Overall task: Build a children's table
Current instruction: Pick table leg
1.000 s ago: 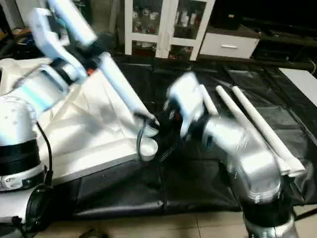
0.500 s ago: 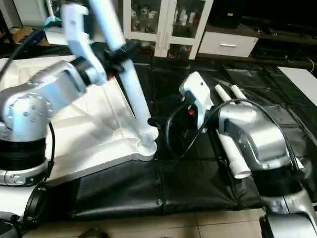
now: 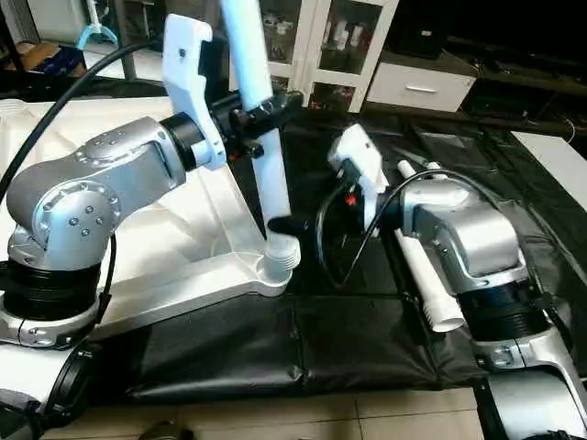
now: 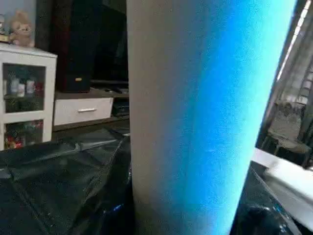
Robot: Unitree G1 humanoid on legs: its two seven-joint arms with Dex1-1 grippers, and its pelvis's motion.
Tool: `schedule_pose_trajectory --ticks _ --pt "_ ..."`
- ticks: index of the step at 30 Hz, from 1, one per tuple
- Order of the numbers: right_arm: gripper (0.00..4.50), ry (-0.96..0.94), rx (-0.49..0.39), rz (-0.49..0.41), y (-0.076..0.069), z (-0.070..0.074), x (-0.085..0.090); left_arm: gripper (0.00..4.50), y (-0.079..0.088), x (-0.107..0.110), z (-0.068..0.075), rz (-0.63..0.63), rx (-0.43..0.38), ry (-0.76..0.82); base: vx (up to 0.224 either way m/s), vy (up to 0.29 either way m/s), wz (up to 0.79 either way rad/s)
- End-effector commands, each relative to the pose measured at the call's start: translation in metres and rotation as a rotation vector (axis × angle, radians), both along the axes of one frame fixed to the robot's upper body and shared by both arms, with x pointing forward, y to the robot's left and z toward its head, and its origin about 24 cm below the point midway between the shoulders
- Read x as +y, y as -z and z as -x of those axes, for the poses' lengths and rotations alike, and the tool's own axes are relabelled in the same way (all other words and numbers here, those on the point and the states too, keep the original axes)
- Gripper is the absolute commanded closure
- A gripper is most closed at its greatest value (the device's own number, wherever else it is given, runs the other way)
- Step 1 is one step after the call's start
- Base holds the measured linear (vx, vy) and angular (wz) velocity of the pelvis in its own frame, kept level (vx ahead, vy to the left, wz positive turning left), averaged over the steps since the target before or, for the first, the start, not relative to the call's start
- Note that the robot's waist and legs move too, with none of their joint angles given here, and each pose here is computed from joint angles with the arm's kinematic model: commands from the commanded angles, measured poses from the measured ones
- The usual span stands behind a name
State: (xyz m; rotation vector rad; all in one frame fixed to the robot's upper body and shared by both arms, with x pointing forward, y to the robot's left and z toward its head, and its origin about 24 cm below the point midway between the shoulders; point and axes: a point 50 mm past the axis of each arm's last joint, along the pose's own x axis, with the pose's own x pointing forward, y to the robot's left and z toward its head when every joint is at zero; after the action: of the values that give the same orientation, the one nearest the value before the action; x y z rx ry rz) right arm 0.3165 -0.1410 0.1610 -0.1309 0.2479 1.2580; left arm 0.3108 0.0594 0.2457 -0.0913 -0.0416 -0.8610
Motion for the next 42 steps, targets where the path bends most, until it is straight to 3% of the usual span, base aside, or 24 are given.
schedule_pose_trajectory --ticks 1,15,25,26,30,42 --pt "0.02 0.008 -0.027 0.014 -0.004 -0.004 -0.003 2.85 -0.014 -0.013 0.011 -0.015 -0.063 0.081 0.000 0.000 0.00" --pt "0.02 0.020 -0.043 0.017 0.005 -0.003 -0.001 2.85 -0.010 -0.030 0.022 -0.046 -0.038 0.235 0.000 0.000 0.00" --pt "0.02 0.008 -0.023 0.008 0.011 0.005 0.000 2.85 -0.014 -0.030 0.032 -0.063 -0.041 0.280 0.000 0.000 0.00" --pt "0.30 0.008 -0.022 0.008 0.012 0.005 0.000 2.85 -0.014 -0.030 0.033 -0.062 -0.039 0.283 0.000 0.000 0.00" --pt "0.71 0.007 -0.020 0.007 0.013 0.006 0.000 2.85 -0.015 -0.030 0.032 -0.053 -0.032 0.288 0.000 0.000 0.00" --pt "1.64 0.000 -0.012 -0.006 0.014 0.009 0.001 2.85 -0.014 -0.029 0.028 -0.032 0.000 0.297 0.000 0.000 0.00"
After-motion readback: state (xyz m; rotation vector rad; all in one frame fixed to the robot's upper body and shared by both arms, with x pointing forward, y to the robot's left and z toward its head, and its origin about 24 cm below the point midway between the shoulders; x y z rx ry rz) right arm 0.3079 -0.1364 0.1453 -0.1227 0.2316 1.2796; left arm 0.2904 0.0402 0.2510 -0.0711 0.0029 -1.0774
